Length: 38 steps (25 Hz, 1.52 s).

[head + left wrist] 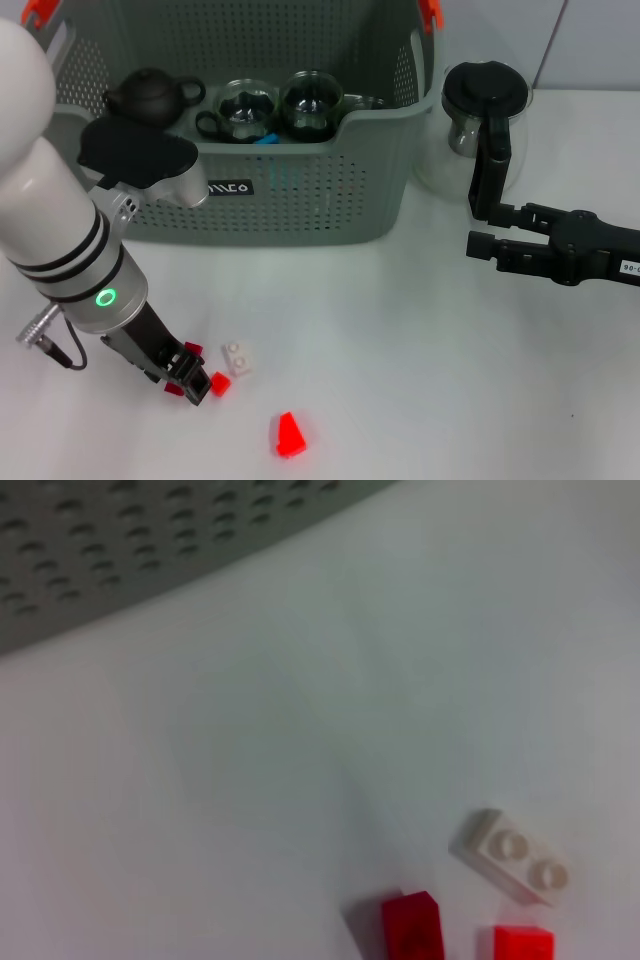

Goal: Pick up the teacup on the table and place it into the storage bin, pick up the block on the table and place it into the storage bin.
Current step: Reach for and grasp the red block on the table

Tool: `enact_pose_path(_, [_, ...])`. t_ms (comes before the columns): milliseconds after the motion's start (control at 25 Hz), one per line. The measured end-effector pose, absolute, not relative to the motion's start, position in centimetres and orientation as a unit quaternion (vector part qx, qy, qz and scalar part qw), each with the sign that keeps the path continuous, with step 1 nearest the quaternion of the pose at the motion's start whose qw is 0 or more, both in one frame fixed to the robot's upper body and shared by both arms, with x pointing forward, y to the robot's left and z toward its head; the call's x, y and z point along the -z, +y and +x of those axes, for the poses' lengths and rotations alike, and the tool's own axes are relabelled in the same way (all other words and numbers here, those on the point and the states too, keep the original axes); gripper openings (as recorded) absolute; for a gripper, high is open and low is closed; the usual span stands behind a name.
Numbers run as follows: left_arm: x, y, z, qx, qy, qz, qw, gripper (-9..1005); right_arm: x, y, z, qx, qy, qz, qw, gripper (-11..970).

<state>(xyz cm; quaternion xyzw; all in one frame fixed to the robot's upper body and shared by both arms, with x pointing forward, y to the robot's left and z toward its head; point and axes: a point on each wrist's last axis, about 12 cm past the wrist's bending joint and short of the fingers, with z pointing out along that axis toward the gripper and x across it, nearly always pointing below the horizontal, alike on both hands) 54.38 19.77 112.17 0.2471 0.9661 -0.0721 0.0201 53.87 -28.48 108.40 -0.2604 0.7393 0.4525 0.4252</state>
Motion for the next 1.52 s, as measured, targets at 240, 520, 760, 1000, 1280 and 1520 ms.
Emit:
enact_pose_path(240, [-111.5,19.8,54.6,0.069,0.969,0.235,0.018,566,-108.4,-28.5,53.8,-0.452,0.74,-0.26,0.425,885])
enact_pose_path(520, [-111.4,19.7,54.8,0.065,0.969,0.236,0.02,564,-108.3,-28.6,53.7,-0.452,0.741,-0.259,0.424,885])
enact_pose_path(760, [-111.6,19.9,54.8,0.066,0.97,0.233,0.022,508,-108.2,-28.6,53.6,-0.452,0.741,-0.257,0.424,884])
enact_pose_path(1000, [-111.5,19.9,54.8,0.065,0.97,0.232,0.019,279,-108.2,-28.6,53.6,-0.452,0.741,-0.258,0.424,884])
enact_pose_path(1280, [-111.7,19.9,54.8,0.061,0.97,0.234,0.021,178,-108.1,-28.6,53.6,-0.453,0.742,-0.256,0.423,884])
enact_pose_path(1520, [-113.3,20.1,54.8,0.064,0.967,0.241,0.048,179,-108.1,-28.6,53.5,-0.454,0.742,-0.254,0.422,885])
